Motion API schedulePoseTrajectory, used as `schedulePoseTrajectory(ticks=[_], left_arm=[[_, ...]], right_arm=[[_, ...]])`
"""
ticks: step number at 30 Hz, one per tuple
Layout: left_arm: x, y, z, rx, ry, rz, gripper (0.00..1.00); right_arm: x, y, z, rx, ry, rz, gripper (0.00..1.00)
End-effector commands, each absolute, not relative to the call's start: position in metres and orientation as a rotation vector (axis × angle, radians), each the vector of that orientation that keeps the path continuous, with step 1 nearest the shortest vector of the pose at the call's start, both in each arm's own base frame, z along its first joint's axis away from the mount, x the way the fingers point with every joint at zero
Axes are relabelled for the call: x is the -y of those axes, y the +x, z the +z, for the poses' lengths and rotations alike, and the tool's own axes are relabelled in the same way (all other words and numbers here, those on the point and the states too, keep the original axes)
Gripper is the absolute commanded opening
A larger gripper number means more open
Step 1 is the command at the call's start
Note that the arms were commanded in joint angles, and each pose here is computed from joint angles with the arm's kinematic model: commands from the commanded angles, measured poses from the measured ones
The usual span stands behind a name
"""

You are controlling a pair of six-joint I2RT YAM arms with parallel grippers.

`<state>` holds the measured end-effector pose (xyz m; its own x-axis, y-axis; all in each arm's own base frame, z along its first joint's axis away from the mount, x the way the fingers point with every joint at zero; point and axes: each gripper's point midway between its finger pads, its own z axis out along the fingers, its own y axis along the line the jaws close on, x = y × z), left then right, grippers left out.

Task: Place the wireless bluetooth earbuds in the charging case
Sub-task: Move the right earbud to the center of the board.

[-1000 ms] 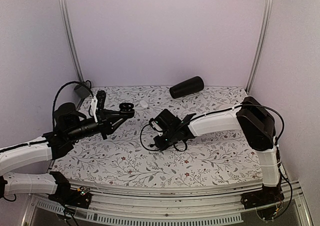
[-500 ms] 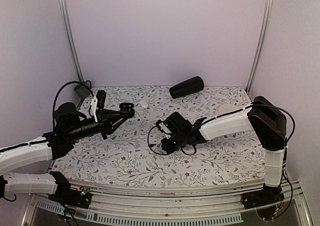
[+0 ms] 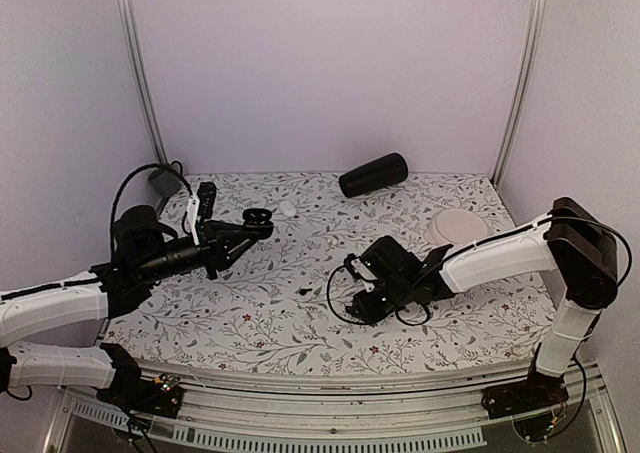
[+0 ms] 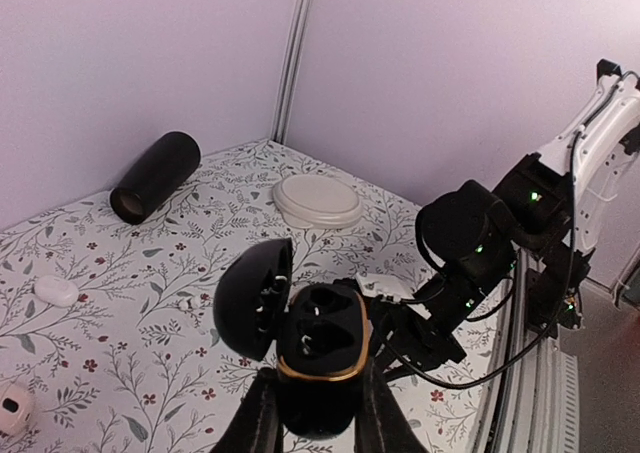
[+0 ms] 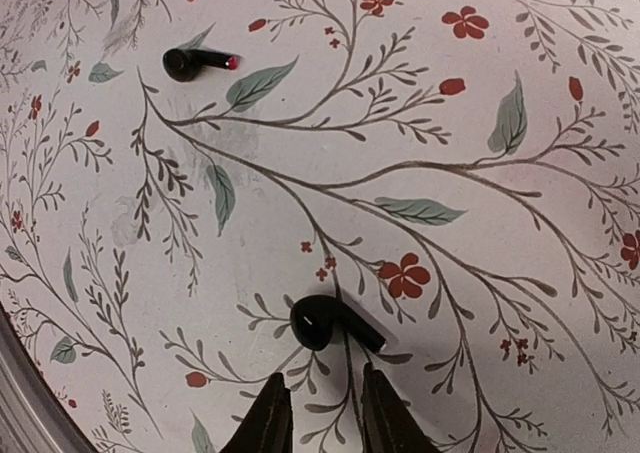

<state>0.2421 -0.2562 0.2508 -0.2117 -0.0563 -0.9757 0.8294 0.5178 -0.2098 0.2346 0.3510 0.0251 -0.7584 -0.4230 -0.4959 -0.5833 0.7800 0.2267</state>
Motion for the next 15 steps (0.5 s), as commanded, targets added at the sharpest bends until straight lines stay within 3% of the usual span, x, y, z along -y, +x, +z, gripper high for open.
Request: schedulePoseTrajectory(ticks=[1, 6, 10, 15], left_arm=[[0.256, 0.246, 0.268, -1.529, 0.670, -0.945, 0.00], [0.257, 0.247, 0.271, -1.524, 0.678, -0.939, 0.00], [0.257, 0.247, 0.275, -1.520, 0.683, -0.935, 0.00], [0.256, 0.246, 0.277, -1.513, 0.684, -0.936, 0.00]], right_arm=[[-0.350, 0.233, 0.058, -2.549, -0.630, 0.609, 0.28], [-0.352, 0.219, 0.061, -2.632, -0.503, 0.724, 0.29], [-0.361, 0.207, 0.055, -2.685, -0.427, 0.865, 0.36], [-0.360, 0.210, 0.038, -2.721, -0.363, 0.866, 0.38]])
